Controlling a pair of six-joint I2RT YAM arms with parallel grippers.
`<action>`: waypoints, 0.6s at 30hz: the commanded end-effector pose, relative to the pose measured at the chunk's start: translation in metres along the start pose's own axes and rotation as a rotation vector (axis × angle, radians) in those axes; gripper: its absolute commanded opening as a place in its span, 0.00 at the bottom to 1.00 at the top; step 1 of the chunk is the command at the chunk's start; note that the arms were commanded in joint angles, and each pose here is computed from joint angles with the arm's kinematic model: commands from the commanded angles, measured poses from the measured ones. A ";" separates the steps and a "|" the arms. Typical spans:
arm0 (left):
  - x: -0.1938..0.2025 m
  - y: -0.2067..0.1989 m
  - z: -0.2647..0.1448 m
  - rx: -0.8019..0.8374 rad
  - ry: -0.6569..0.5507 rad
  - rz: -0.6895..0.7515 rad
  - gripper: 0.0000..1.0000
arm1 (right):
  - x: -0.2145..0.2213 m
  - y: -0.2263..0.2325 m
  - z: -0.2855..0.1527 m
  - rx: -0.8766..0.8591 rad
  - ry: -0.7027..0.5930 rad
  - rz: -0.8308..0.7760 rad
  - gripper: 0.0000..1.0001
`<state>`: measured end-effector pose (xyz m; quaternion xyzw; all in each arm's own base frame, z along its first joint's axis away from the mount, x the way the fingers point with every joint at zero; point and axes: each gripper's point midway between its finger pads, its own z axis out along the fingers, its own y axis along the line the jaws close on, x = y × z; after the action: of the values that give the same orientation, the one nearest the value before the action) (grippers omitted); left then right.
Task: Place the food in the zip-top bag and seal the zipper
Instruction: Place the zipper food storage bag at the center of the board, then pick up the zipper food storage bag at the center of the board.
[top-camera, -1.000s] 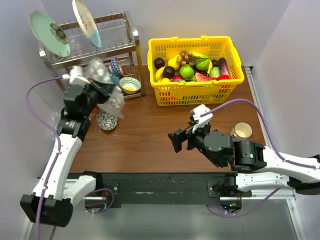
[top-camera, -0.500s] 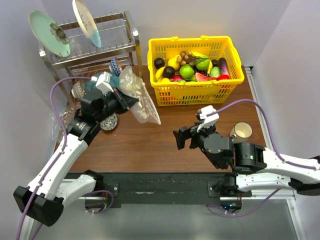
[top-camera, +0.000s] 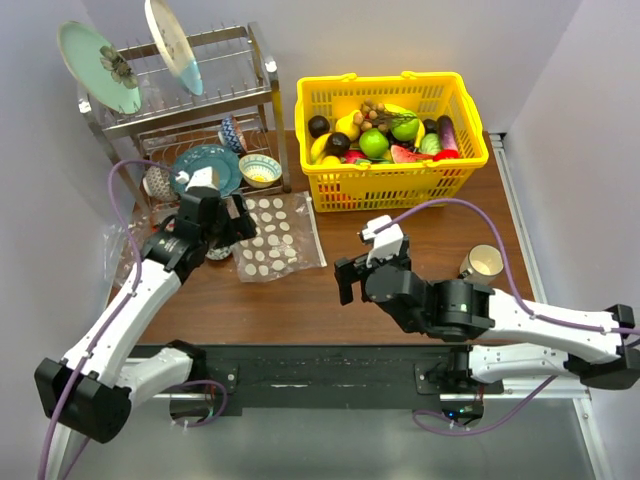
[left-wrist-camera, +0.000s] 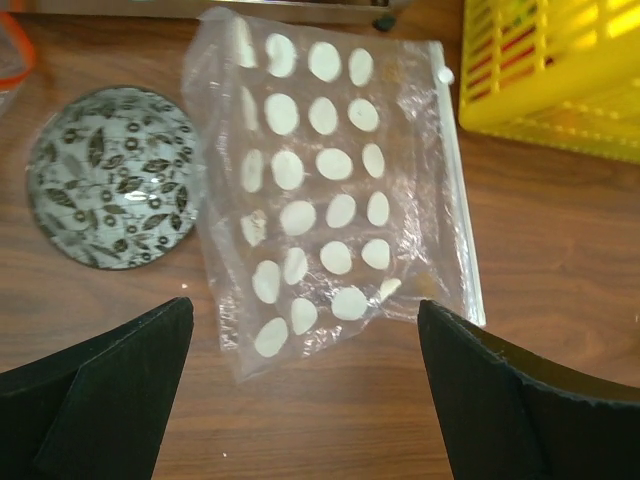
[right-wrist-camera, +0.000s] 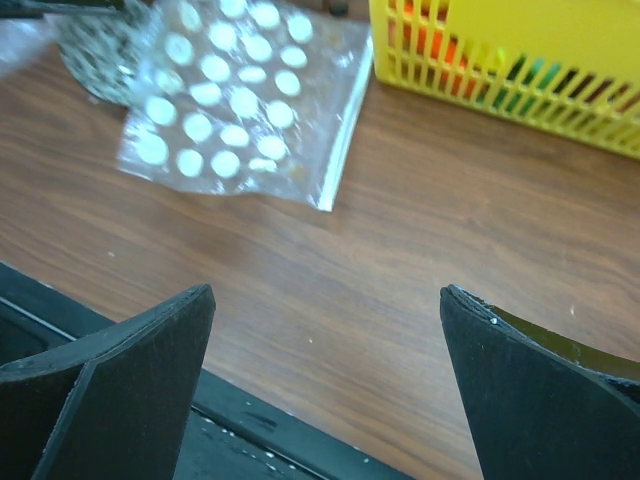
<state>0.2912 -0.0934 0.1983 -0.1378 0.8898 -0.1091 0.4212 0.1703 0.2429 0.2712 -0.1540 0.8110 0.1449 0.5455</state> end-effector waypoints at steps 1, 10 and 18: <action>0.003 -0.029 0.008 0.060 0.013 0.121 0.98 | -0.005 -0.004 0.006 0.017 0.031 0.082 0.99; 0.040 -0.117 0.052 0.098 0.015 0.233 0.85 | -0.012 -0.019 -0.002 0.024 -0.017 0.154 0.99; 0.072 -0.142 0.122 -0.041 0.012 0.304 0.82 | -0.016 -0.036 -0.015 0.035 -0.048 0.193 0.99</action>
<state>0.3289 -0.2492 0.1151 0.0326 0.9235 -0.0536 0.3784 0.1757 0.2184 0.2895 -0.0895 0.8123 0.1920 0.5434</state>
